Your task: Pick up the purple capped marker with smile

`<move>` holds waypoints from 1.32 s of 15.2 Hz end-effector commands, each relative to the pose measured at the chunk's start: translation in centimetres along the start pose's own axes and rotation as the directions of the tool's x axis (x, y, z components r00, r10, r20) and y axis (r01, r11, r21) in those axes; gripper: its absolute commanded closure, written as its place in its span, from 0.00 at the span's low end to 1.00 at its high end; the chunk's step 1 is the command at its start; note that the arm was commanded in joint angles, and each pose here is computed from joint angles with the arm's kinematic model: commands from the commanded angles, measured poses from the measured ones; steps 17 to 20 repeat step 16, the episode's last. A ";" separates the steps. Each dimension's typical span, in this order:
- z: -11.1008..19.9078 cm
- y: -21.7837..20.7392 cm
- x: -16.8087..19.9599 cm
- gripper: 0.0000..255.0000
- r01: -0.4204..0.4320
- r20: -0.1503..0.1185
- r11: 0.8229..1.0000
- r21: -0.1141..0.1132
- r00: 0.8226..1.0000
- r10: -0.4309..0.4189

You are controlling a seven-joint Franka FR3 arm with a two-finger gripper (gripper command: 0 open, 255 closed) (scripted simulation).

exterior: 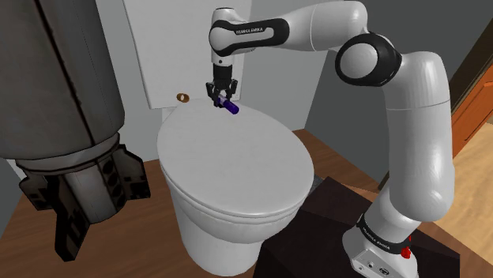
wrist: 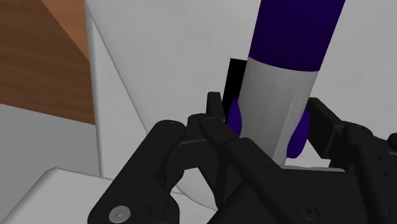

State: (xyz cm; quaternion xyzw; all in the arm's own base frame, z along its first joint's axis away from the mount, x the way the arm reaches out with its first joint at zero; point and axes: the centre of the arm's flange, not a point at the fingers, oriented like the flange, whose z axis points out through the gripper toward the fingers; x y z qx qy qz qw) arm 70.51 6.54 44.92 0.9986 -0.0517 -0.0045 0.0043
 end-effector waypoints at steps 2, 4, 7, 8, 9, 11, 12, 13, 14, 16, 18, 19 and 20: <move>-1.1 0.1 -0.1 1.00 -0.001 0.003 1.000 -0.001 1.000 0.001; -2.2 0.1 -0.1 1.00 -0.001 0.003 1.000 -0.001 1.000 0.001; -3.8 0.1 -0.1 1.00 -0.001 0.003 1.000 -0.001 1.000 0.001; -4.3 0.1 -0.1 1.00 -0.001 0.003 1.000 -0.001 1.000 0.001; -4.8 0.1 -0.1 1.00 -0.001 0.003 1.000 -0.001 1.000 0.001; -5.9 0.1 -0.1 1.00 -0.001 0.003 1.000 -0.001 1.000 0.001; -6.4 0.1 -0.1 1.00 -0.001 0.003 1.000 -0.001 1.000 0.001; -6.9 0.1 -0.1 1.00 -0.001 0.003 1.000 -0.001 1.000 0.001; -7.5 0.1 -0.1 1.00 -0.001 0.003 1.000 -0.001 1.000 0.001; -7.5 0.1 -0.1 1.00 -0.001 0.003 1.000 -0.001 1.000 0.001; -7.5 0.1 -0.1 1.00 -0.001 0.003 1.000 -0.001 1.000 0.001; -7.5 0.1 -0.1 1.00 -0.001 0.003 1.000 -0.001 1.000 0.001; -7.5 0.1 -0.1 1.00 -0.001 0.003 1.000 -0.001 1.000 0.001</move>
